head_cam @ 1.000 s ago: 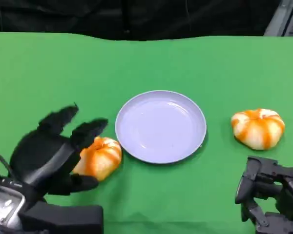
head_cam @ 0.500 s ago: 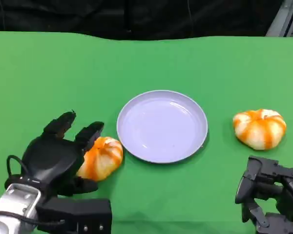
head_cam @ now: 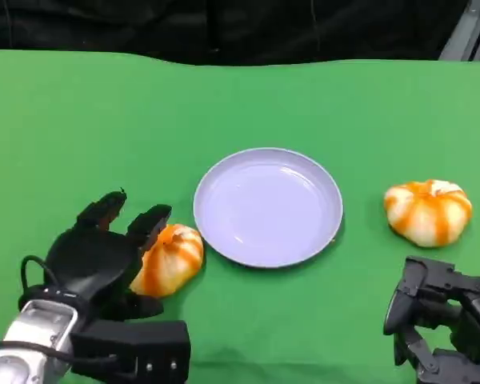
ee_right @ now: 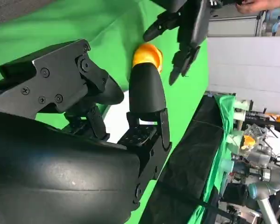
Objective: Grasp the bread from the table and place it into the plate.
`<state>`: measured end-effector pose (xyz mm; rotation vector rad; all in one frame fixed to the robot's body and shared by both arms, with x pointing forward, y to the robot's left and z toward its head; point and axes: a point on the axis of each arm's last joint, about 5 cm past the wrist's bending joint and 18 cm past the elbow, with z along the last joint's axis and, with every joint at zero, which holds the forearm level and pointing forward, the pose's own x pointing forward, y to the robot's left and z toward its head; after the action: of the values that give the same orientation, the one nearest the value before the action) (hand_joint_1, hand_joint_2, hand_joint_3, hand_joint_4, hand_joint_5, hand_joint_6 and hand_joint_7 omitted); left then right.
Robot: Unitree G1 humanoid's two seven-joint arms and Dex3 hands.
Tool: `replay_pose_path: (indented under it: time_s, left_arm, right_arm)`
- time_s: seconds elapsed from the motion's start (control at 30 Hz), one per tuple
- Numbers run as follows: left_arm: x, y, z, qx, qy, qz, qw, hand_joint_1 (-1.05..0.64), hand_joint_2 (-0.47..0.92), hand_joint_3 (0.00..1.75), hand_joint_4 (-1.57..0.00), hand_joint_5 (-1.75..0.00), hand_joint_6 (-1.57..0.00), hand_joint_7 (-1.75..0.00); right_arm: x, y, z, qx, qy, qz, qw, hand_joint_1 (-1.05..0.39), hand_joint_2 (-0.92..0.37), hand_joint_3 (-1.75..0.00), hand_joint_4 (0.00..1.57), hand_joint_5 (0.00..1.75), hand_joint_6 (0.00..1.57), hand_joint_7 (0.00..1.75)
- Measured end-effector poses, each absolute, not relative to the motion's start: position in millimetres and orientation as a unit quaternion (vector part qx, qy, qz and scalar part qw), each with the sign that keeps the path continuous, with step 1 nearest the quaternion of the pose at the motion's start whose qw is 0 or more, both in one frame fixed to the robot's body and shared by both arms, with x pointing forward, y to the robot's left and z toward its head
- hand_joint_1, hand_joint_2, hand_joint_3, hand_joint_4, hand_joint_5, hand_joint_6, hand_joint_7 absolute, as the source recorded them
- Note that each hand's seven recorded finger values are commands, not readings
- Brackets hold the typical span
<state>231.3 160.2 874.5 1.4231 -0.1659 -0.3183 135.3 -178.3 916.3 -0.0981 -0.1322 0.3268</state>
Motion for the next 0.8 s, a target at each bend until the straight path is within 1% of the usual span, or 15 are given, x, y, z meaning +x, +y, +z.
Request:
replay_pose_path:
  time_s: [0.43,0.5,0.57,0.63,0.67,0.8]
  left_arm:
    - [234,157,874.1,0.647,-0.082,-0.142,0.745,-0.91,0.92,0.41,0.0,0.0,-0.11,0.0]
    - [239,155,868.8,0.648,-0.073,-0.141,0.745,-0.91,0.92,0.54,0.0,0.0,-0.12,0.0]
    - [244,152,857.4,0.643,-0.041,-0.145,0.751,-0.91,0.92,0.58,0.0,0.0,-0.12,0.0]
    - [245,148,849.7,0.64,-0.025,-0.152,0.753,-0.91,0.92,0.58,0.0,0.0,-0.12,0.0]
    - [245,147,847.8,0.638,-0.025,-0.153,0.754,-0.91,0.92,0.59,0.0,0.0,-0.12,0.0]
    - [251,145,850.5,0.638,-0.035,-0.147,0.755,-0.9,0.92,0.63,0.0,0.0,-0.11,0.0]
  right_arm:
    - [135,-178,916.2,-0.048,-0.066,0.163,0.983,0.01,-0.65,-1.07,0.76,1.75,0.68,1.59]
    - [134,-178,916.2,-0.05,-0.065,0.161,0.984,0.0,-0.65,-1.07,0.76,1.75,0.68,1.59]
    - [133,-177,917.4,-0.05,-0.067,0.163,0.983,0.0,-0.65,-1.07,0.76,1.75,0.68,1.59]
    - [132,-177,917.8,-0.051,-0.067,0.163,0.983,0.0,-0.65,-1.07,0.76,1.75,0.68,1.59]
    - [131,-177,917.9,-0.051,-0.067,0.162,0.983,0.0,-0.65,-1.07,0.76,1.75,0.68,1.59]
    - [131,-177,918.7,-0.051,-0.069,0.163,0.983,0.0,-0.66,-1.08,0.76,1.75,0.68,1.58]
